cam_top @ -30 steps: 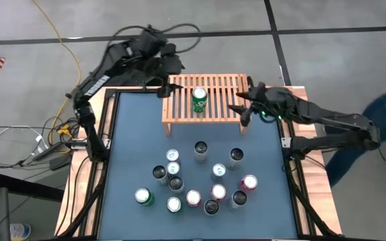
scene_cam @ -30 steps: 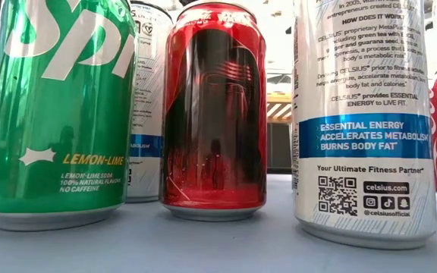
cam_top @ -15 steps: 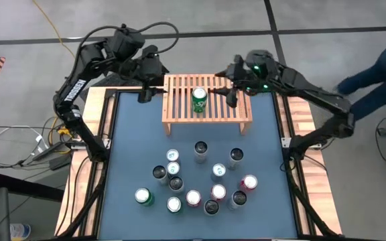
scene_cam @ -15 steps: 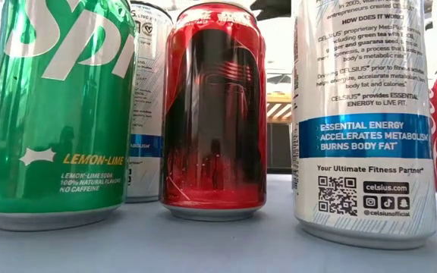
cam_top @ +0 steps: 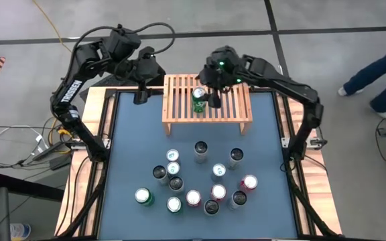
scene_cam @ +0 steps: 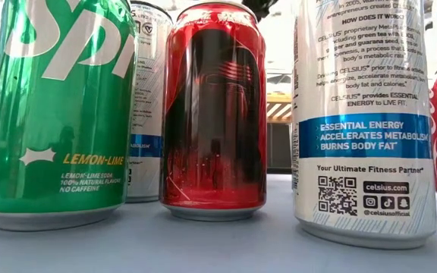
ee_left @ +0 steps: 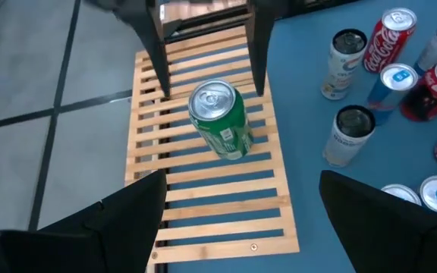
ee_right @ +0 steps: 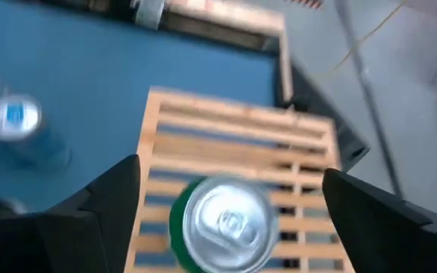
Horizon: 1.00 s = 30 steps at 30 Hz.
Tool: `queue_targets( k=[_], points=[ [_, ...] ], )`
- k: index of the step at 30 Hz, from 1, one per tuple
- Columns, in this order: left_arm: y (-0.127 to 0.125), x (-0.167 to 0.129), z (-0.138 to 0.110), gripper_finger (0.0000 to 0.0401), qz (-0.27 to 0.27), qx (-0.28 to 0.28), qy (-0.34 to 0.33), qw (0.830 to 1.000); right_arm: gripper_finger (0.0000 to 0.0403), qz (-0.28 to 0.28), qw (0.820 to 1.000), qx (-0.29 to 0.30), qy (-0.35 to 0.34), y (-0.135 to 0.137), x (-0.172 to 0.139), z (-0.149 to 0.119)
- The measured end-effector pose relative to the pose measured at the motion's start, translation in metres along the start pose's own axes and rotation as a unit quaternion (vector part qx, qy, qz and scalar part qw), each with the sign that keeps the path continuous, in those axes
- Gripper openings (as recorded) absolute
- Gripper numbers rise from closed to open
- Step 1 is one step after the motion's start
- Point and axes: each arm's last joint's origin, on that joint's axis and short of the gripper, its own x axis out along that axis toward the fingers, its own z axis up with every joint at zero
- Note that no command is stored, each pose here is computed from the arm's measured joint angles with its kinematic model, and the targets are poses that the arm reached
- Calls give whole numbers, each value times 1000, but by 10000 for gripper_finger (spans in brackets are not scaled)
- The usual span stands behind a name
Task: Place canned beverage on shelf
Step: Put the top green soda can on the shelf
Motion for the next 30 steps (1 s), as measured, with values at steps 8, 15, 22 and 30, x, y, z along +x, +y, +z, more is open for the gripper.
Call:
queue_targets(
  k=[8, 15, 22, 30],
  points=[
    [0, 0, 0, 334, 2, -13, 0, 1000, 355, 49, 993, -1, 111, -8, 31, -21],
    [0, 0, 0, 334, 3, -33, 0, 999, 355, 51, 992, -30, 110, -11, 38, -22],
    [0, 0, 0, 334, 3, -47, 0, 999, 354, 54, 993, -51, 94, -12, 36, -20],
    [0, 0, 0, 334, 3, -53, -1, 999, 329, 77, 993, -56, 72, -10, 36, -18]
  ],
)
